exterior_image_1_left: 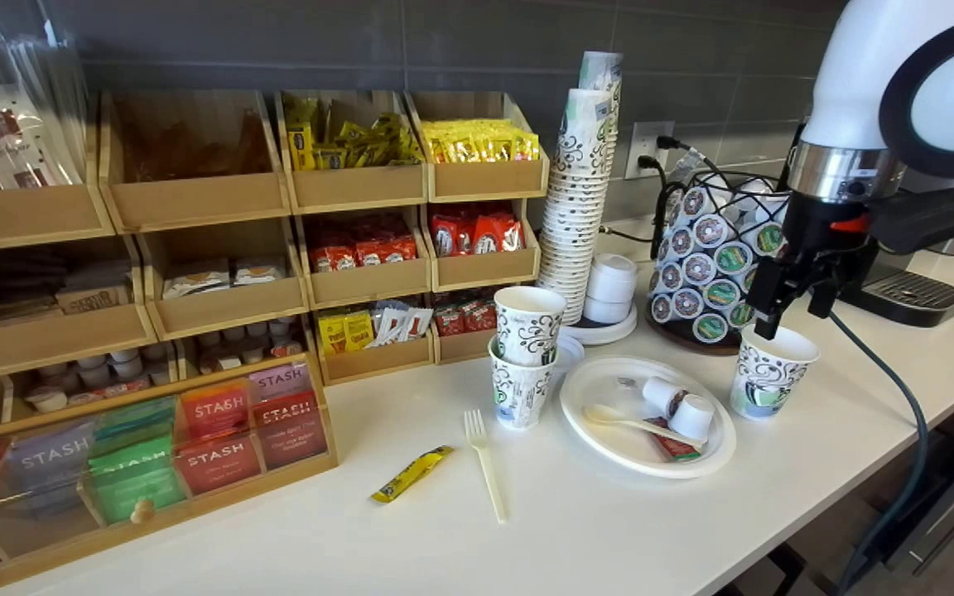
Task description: Pick up the styrofoam on the left of the plate and stack of two cups on the right of the plate
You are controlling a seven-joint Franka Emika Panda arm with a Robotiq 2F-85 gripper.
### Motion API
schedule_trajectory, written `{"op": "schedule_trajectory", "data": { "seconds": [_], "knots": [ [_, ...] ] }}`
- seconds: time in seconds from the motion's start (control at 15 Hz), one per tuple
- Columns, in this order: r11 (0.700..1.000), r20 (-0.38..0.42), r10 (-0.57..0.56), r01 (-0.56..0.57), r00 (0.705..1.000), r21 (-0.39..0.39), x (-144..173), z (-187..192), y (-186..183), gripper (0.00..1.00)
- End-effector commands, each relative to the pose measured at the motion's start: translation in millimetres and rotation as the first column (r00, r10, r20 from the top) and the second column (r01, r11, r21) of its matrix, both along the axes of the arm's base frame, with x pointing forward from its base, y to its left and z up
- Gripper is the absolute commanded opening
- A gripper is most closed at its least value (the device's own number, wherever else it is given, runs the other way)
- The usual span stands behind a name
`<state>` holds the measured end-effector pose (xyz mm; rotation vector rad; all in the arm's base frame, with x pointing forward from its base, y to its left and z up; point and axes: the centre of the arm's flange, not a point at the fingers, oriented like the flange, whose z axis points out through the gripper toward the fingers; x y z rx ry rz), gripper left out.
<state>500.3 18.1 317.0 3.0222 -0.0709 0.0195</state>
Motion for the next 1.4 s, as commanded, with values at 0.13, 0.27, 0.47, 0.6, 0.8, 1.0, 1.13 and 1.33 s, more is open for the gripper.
{"op": "schedule_trajectory", "data": {
  "seconds": [0.13,0.27,0.47,0.6,0.8,1.0,1.13,1.33],
  "knots": [
    [0.992,0.043,-0.126,0.125,0.991,0.02,8.1,-40.1,10.9,1.0],
    [0.989,0.05,-0.15,0.149,0.987,0.017,7.8,-42.6,13.1,0.93],
    [0.983,0.055,-0.184,0.184,0.981,0.009,8.7,-44.7,14.8,0.69],
    [0.979,0.065,-0.204,0.204,0.977,0.005,9.5,-42.8,16.2,0.54],
    [0.974,0.08,-0.228,0.228,0.97,0.008,11.5,-37.9,18.1,0.29],
    [0.97,0.086,-0.242,0.243,0.966,0.0,12.8,-37.9,19.6,0.07],
    [0.968,0.09,-0.251,0.252,0.964,-0.006,12.7,-38.3,19.8,0.0],
    [0.971,0.089,-0.236,0.239,0.968,-0.029,1.0,-16.0,21.2,0.01]
  ]
}}
